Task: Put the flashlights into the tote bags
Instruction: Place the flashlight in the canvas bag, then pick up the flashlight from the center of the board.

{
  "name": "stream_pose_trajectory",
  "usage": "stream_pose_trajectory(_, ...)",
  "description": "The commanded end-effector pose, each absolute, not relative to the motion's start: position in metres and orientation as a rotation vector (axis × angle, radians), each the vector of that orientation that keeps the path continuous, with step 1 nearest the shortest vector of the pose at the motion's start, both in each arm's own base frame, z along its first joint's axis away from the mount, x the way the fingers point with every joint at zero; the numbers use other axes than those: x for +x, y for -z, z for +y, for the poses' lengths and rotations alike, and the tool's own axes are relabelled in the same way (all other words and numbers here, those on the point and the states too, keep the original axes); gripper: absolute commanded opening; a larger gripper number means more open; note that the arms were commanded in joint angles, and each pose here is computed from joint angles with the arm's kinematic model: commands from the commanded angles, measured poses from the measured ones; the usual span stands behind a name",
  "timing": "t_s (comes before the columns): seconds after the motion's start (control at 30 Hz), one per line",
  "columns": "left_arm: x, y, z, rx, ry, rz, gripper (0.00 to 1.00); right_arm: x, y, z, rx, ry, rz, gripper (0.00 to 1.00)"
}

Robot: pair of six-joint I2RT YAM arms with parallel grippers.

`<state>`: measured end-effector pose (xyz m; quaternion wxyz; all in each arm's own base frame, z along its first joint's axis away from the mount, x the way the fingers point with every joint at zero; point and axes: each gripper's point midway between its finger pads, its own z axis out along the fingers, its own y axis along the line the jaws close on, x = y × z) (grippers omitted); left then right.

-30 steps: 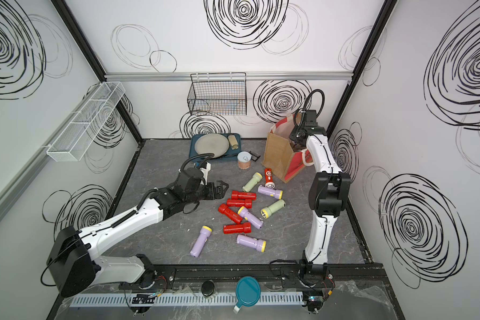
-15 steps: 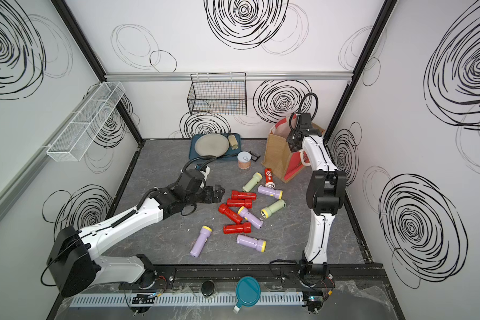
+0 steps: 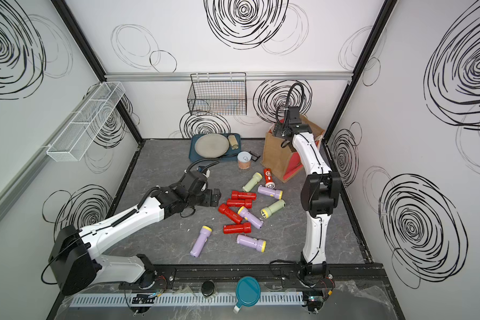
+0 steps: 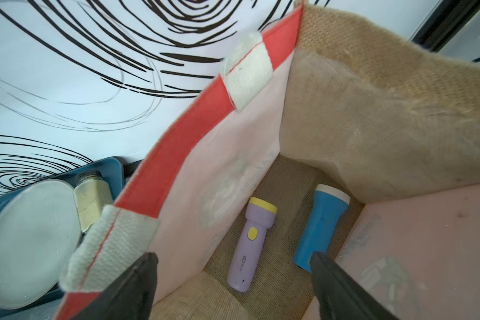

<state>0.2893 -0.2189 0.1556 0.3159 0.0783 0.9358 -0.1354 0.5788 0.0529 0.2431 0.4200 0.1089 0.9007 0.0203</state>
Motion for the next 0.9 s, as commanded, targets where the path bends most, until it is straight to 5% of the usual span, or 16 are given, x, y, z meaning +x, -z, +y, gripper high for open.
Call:
stream_pose_trajectory(0.0, 0.277, -0.150, -0.208, 0.234, 0.269, 2.477, 0.99, 0.565, -0.302, 0.051, 0.237, -0.016, 2.165, 0.94)
stream_pose_trajectory(0.4, 0.231, -0.091, -0.187, 0.323, 0.150, 2.685, 1.00, 0.498, -0.380, 0.112, 0.034, -0.071, 2.102, 0.98)
stream_pose_trajectory(0.7, 0.203, -0.059, -0.191, 0.423, 0.081, 2.770, 0.97, 0.400, -0.338, 0.206, -0.110, -0.322, 2.221, 0.98)
stream_pose_trajectory(0.87, 0.191, -0.047, -0.196, 0.463, 0.083, 2.797, 0.93, 0.353, -0.292, 0.214, -0.083, -0.413, 2.322, 0.98)
